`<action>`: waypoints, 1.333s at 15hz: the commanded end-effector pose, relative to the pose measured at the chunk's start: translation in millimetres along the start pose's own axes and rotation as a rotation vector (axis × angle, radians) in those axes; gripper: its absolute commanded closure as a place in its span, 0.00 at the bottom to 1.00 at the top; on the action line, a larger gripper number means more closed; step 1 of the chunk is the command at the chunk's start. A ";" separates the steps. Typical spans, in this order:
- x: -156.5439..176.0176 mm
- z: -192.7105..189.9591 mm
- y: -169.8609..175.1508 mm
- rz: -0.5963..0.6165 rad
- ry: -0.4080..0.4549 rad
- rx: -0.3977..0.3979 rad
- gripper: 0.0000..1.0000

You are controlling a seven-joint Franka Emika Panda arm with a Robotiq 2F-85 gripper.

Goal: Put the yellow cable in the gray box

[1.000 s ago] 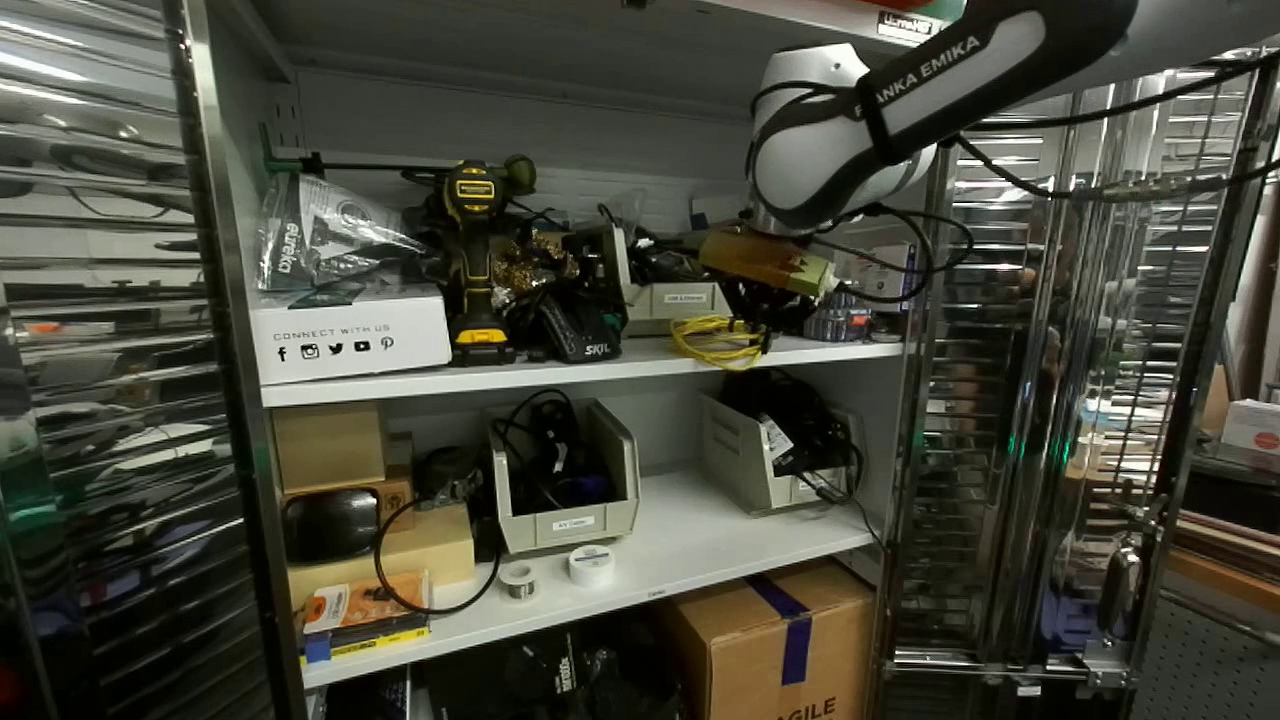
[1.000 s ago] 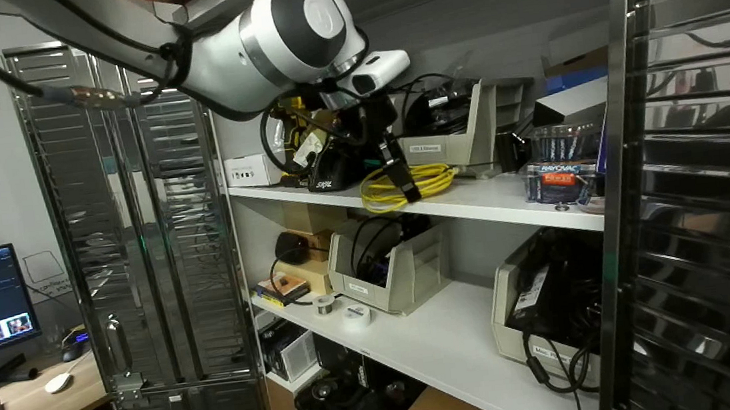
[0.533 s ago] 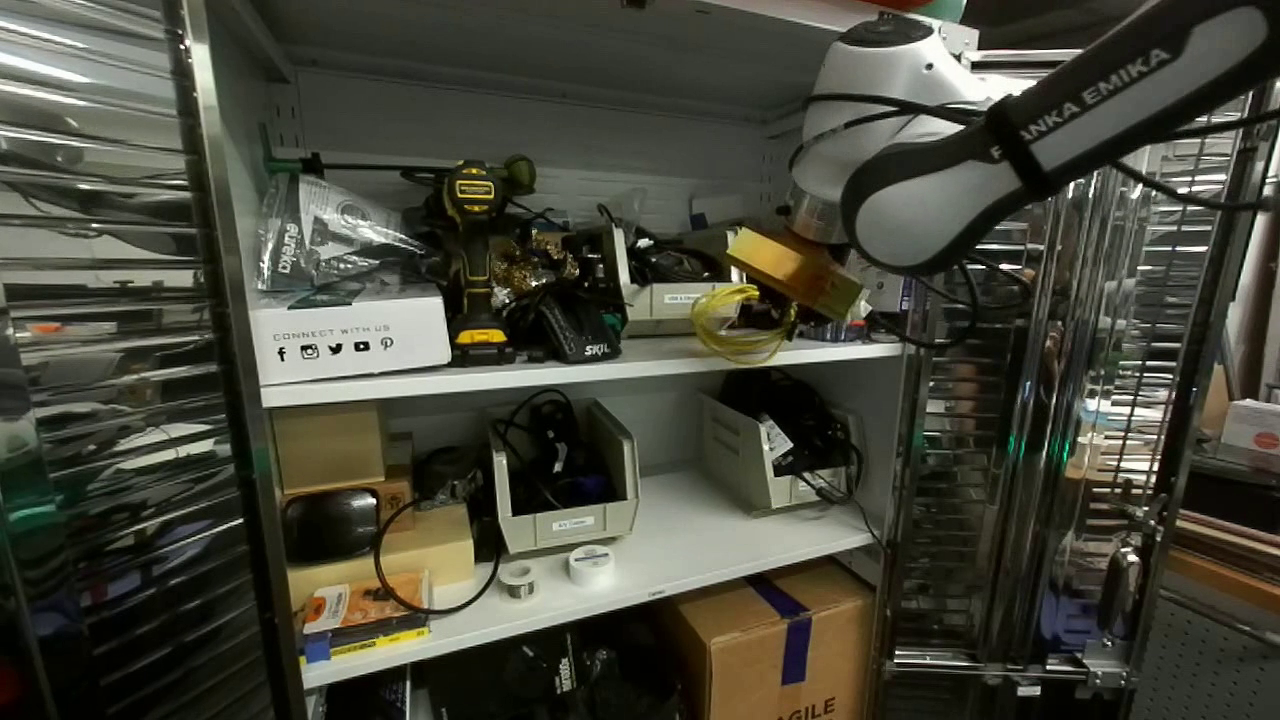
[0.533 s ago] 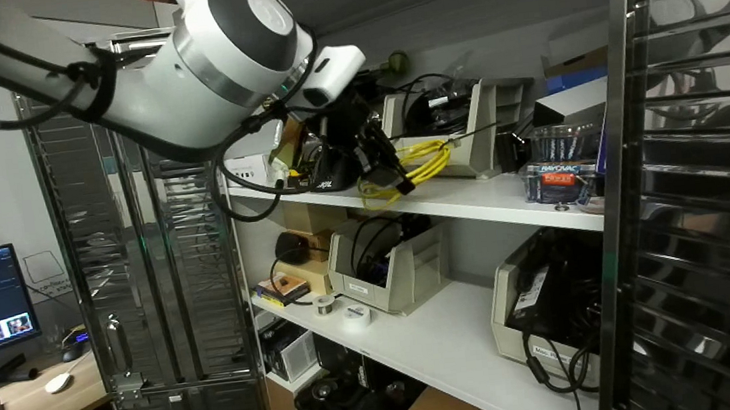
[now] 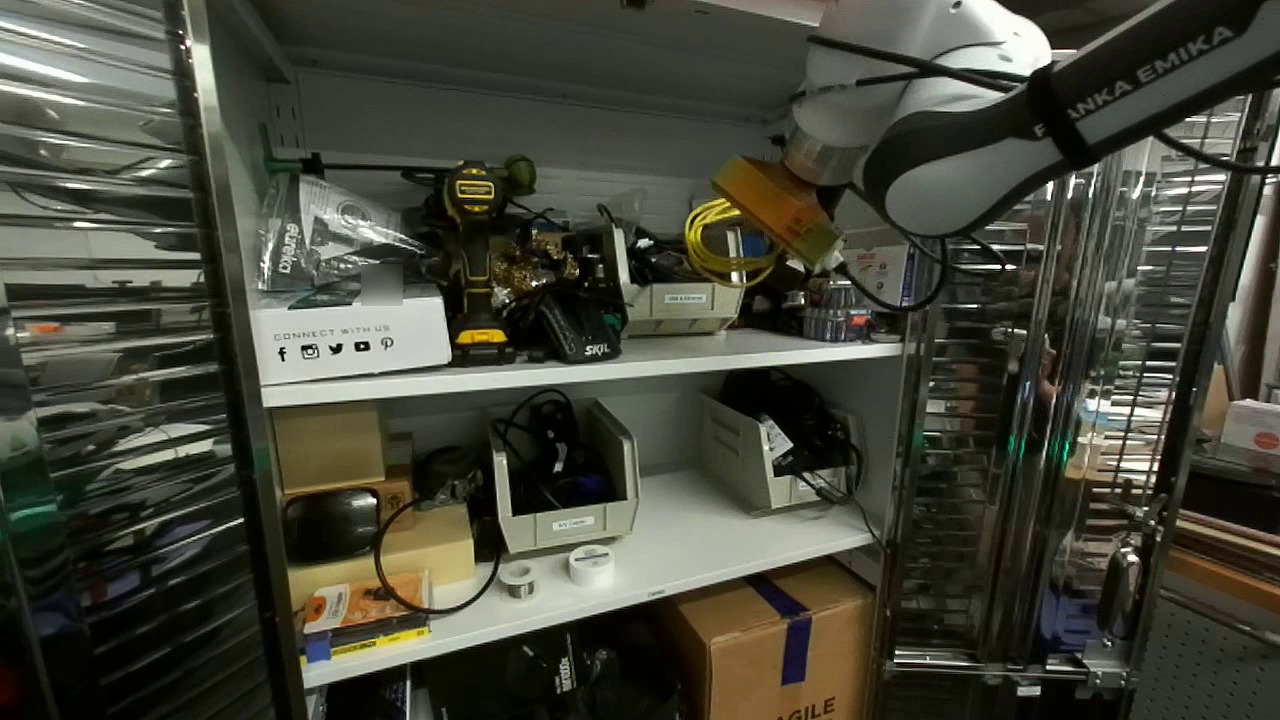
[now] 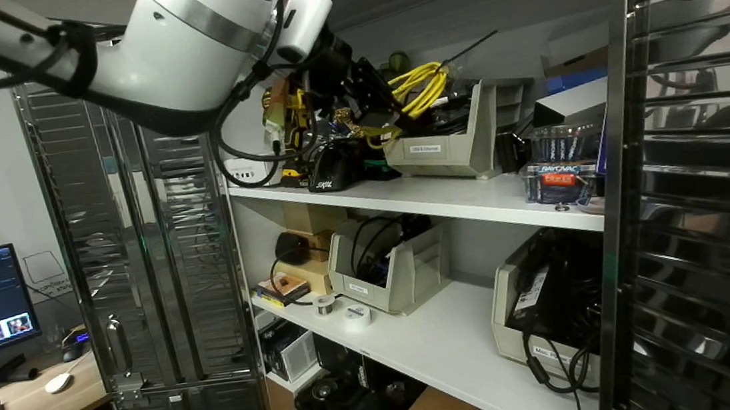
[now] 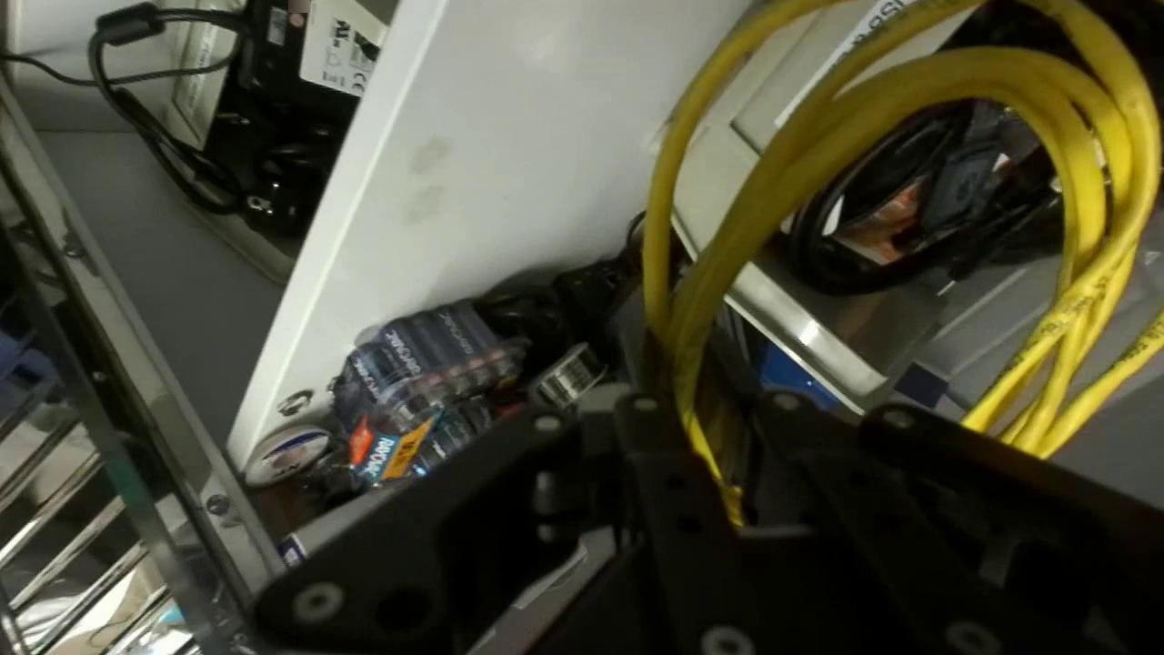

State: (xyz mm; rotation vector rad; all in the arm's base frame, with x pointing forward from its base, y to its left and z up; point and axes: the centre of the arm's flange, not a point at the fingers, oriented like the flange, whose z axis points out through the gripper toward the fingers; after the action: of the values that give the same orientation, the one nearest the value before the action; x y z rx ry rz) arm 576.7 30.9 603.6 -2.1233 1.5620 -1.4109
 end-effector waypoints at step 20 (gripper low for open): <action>5.1 115.7 -165.5 -0.031 0.090 -0.070 0.96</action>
State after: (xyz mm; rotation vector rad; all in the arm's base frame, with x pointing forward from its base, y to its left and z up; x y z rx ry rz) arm 744.0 51.8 616.8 -2.0611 1.7008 -1.5390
